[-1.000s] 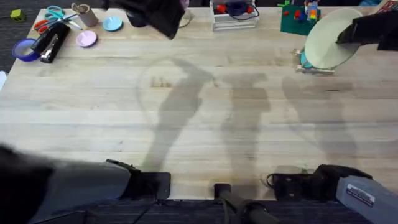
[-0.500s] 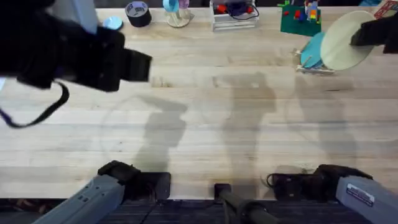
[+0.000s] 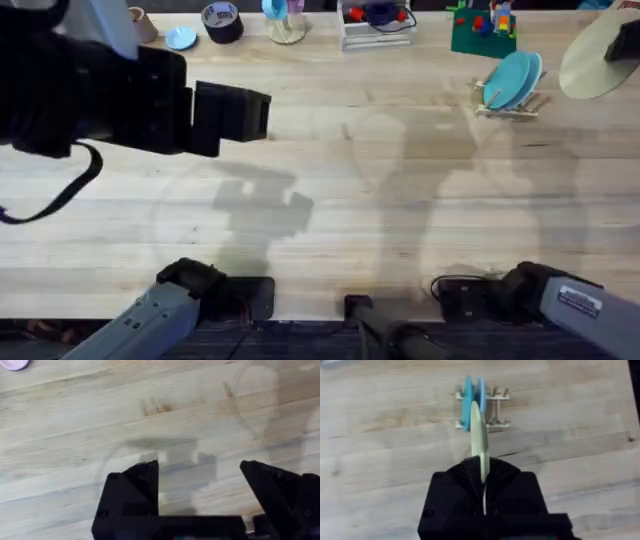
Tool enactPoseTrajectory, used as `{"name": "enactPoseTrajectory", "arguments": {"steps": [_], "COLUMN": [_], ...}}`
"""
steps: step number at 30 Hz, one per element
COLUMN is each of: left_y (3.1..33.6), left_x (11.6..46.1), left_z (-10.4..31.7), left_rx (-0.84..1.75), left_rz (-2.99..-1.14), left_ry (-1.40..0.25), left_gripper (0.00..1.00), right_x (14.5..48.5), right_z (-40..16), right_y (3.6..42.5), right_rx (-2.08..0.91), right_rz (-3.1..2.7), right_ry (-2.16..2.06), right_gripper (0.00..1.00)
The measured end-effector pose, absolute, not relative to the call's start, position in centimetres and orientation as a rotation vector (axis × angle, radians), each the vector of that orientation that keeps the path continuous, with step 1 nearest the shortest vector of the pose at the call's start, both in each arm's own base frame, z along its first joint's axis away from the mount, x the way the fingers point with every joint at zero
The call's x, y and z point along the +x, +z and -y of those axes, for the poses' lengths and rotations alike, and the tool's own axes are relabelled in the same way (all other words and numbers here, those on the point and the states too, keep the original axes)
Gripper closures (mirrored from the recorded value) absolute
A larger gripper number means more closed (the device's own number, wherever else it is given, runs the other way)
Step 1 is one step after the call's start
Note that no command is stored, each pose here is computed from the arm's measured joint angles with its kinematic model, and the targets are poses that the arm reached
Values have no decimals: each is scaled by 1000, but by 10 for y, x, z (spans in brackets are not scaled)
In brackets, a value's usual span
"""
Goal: Pick up the plates from the table one by one and place each into a slot on the dish rack.
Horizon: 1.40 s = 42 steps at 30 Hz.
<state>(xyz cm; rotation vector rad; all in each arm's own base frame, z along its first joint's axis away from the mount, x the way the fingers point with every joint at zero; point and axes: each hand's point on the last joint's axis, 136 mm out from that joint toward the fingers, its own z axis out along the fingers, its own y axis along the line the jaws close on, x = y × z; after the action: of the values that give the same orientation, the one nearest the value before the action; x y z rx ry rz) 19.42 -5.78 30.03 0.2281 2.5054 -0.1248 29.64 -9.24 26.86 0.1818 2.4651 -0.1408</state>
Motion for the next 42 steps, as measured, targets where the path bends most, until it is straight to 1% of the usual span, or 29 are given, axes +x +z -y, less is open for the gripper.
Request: {"name": "enactPoseTrajectory", "arguments": {"steps": [6, 12, 18, 28, 36, 42], "left_y": [300, 300, 300, 300, 300, 300], "left_x": [194, 194, 194, 194, 194, 194], "left_z": [58, 58, 58, 58, 58, 58], "left_rx": [228, 225, 224, 224, 224, 224], "left_rz": [-2505, -2506, -2506, -2506, -2506, -2506], "left_ry": [-125, -126, -126, -126, -126, -126], "left_gripper": [6, 6, 6, 6, 6, 6], "right_x": [301, 310, 322, 344, 353, 359], "right_z": [110, 115, 120, 130, 133, 136], "right_y": [253, 239, 236, 242, 223, 216], "right_rx": [240, 252, 250, 239, 253, 258], "right_rz": [-2512, -2547, -2533, -2461, -2508, -2514], "right_ry": [-147, -137, -142, -166, -149, -146], "right_gripper": [972, 973, 973, 973, 973, 973]}}
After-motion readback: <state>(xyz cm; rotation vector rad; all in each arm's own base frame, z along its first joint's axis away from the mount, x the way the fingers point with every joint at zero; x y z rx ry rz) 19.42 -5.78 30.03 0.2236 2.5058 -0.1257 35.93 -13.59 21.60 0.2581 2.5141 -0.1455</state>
